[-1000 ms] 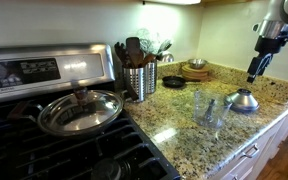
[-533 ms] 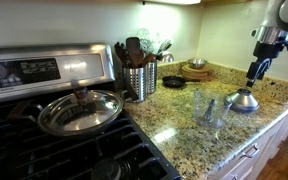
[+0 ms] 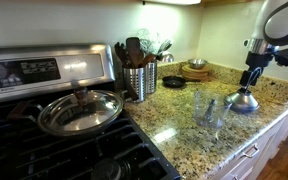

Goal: Put the grey lid on the mincer

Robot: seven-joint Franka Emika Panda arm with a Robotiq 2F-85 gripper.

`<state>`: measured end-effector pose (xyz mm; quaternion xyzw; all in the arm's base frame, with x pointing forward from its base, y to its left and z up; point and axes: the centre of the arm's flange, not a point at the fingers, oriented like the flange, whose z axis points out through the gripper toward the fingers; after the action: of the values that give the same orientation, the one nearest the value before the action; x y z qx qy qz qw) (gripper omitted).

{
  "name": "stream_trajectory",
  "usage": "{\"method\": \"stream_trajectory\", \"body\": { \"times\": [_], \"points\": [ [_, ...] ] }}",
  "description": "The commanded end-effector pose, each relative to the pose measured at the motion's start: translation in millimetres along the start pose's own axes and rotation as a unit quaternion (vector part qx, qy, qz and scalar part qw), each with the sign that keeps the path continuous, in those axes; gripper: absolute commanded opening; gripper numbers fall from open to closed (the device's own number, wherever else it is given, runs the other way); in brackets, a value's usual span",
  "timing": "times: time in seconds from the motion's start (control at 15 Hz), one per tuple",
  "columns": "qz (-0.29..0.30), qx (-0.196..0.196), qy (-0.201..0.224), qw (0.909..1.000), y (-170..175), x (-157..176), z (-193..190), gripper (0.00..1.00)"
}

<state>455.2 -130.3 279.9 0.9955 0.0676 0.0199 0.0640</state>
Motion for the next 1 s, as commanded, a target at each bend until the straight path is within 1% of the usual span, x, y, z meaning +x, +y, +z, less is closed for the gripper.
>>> {"method": "stream_trajectory", "body": {
  "times": [0.0, 0.6, 0.67, 0.73, 0.87, 0.93],
  "points": [
    [0.013, -0.001, 0.004, 0.9999, 12, 11, 13, 1.00],
    [0.024, 0.007, -0.003, 0.9997, 22, 19, 31, 1.00],
    [0.027, 0.009, -0.003, 0.9996, 22, 20, 32, 0.91],
    [0.028, 0.010, -0.003, 0.9996, 23, 20, 33, 0.74],
    [0.031, 0.010, -0.002, 0.9995, 24, 20, 33, 0.60],
    [0.033, 0.011, -0.002, 0.9994, 25, 20, 33, 0.59]
  ]
}}
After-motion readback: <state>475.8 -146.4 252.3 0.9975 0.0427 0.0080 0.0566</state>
